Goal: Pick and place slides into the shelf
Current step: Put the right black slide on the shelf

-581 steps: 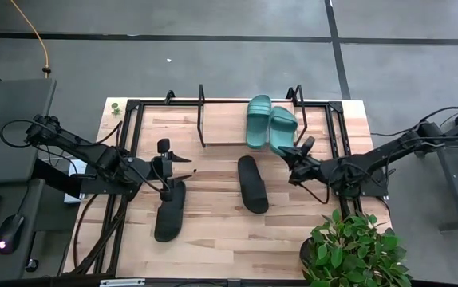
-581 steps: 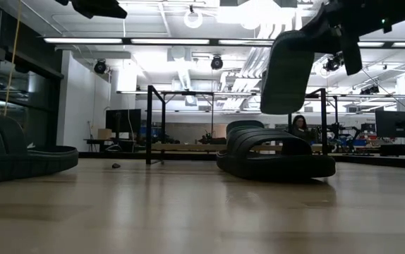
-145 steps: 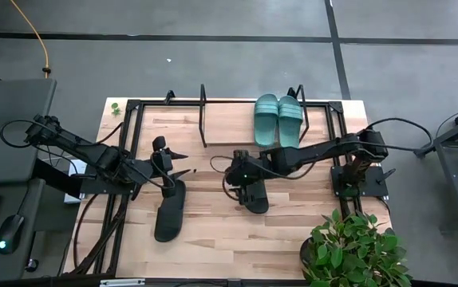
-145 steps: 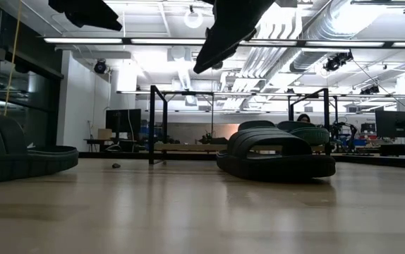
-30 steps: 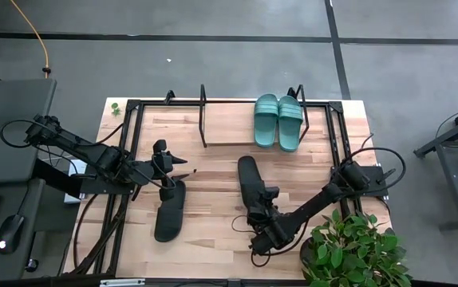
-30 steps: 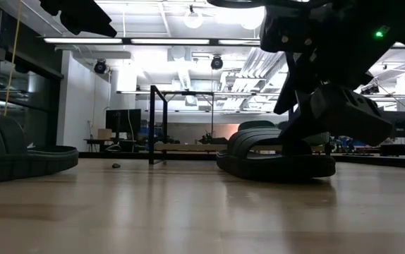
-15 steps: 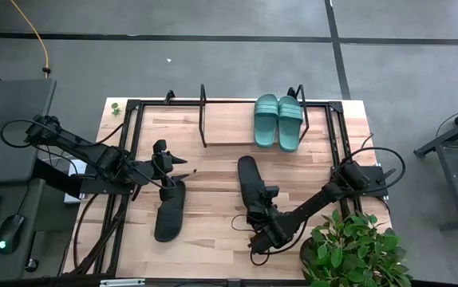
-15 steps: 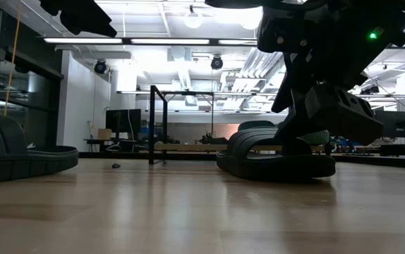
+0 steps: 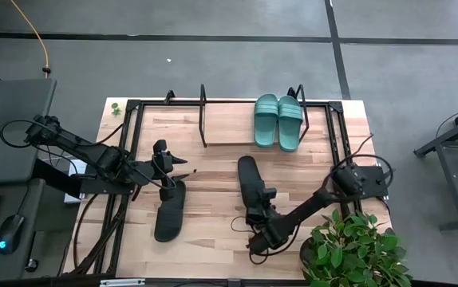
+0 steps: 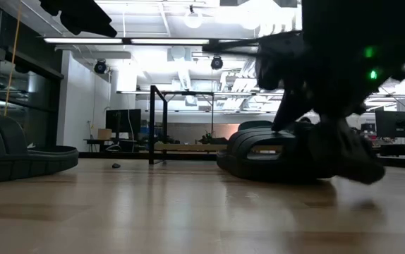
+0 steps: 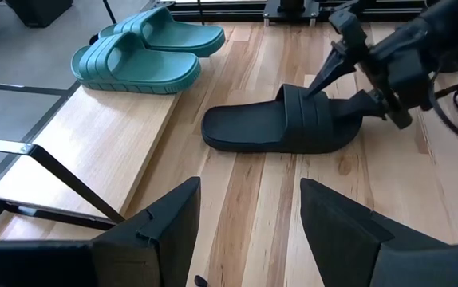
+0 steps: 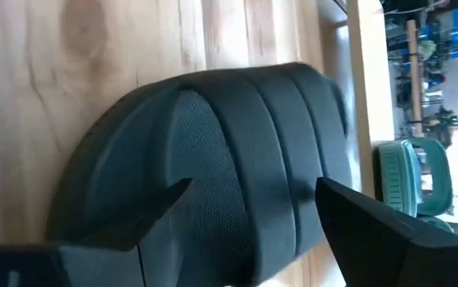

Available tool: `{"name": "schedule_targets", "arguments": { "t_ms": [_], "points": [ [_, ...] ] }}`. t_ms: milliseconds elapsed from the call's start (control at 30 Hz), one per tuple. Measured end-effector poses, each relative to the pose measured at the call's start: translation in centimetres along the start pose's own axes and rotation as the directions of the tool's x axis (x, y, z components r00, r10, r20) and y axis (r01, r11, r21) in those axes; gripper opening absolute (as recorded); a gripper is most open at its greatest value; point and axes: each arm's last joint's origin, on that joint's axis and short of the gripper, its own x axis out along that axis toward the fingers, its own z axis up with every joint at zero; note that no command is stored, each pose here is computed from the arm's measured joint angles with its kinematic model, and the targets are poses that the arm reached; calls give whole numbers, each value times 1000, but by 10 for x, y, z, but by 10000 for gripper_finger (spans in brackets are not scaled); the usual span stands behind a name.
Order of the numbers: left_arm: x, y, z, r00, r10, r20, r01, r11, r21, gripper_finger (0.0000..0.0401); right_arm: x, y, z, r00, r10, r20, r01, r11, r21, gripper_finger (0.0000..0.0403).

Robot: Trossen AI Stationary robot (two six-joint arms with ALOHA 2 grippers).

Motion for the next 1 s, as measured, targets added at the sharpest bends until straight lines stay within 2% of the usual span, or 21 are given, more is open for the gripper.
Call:
{"name": "schedule_targets", "arguments": {
  "t_ms": [133, 333, 467, 633, 1000],
  "points": [
    [0, 0, 0, 1000, 0, 0, 0, 1000, 0, 198, 10, 3, 0, 999, -46, -4, 46, 999, 7, 254],
    [0, 0, 0, 1000, 0, 0, 0, 1000, 0, 198, 14, 0, 1, 998, -52, -17, 52, 998, 16, 254],
    [0, 0, 0, 1000, 0, 0, 0, 1000, 0, 198, 17, -3, 1, 998, -63, -26, 64, 997, 34, 238],
    [0, 0, 0, 1000, 0, -1, 0, 1000, 0, 198, 18, -3, 1, 998, -64, -29, 65, 996, 54, 186],
    [0, 0, 0, 1000, 0, -1, 0, 1000, 0, 198, 19, -4, 1, 997, -66, -30, 68, 996, 61, 34]
  ]
}}
